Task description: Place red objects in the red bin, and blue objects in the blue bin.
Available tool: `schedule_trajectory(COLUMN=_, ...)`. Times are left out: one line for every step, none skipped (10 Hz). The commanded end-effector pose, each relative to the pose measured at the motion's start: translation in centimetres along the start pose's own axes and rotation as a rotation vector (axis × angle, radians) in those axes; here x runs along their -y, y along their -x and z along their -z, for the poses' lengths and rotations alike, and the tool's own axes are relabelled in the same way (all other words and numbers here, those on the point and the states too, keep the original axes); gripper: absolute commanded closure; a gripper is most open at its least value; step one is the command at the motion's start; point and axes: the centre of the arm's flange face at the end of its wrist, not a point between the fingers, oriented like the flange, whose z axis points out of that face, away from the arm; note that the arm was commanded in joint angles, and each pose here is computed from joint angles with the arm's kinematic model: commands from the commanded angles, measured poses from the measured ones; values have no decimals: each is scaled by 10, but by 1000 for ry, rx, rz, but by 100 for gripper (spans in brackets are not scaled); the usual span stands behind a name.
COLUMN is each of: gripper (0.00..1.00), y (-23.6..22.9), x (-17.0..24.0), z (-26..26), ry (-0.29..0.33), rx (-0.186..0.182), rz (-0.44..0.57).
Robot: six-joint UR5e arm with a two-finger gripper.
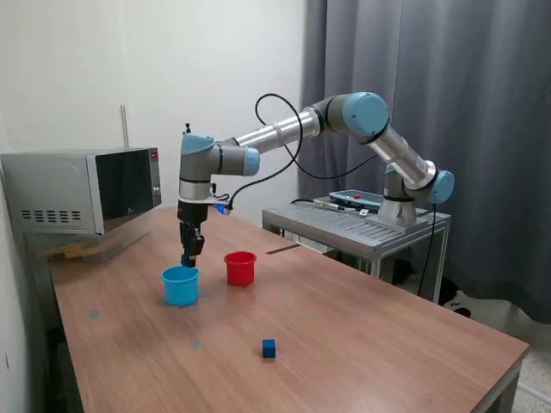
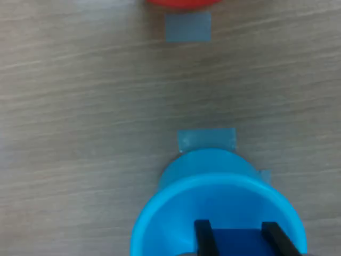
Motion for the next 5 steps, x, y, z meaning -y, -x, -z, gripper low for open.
schedule_trajectory(gripper=100, y=-3, x=-4, z=-1, ry=9, rx=-7, rz=8)
schedule_trajectory(gripper=100, y=-3, x=-4, z=-2, ry=9, rx=-7, rz=8)
schedule_trajectory(gripper=100, y=-3, x=-4, z=-3, ry=8, rx=-7, rz=8)
schedule_trajectory(gripper=100, y=-3, x=-4, z=-4, ry=11, rx=-7, rz=8)
schedule_trajectory(gripper=100, y=-3, x=-4, z=-4, ry=12, rx=-7, rz=8)
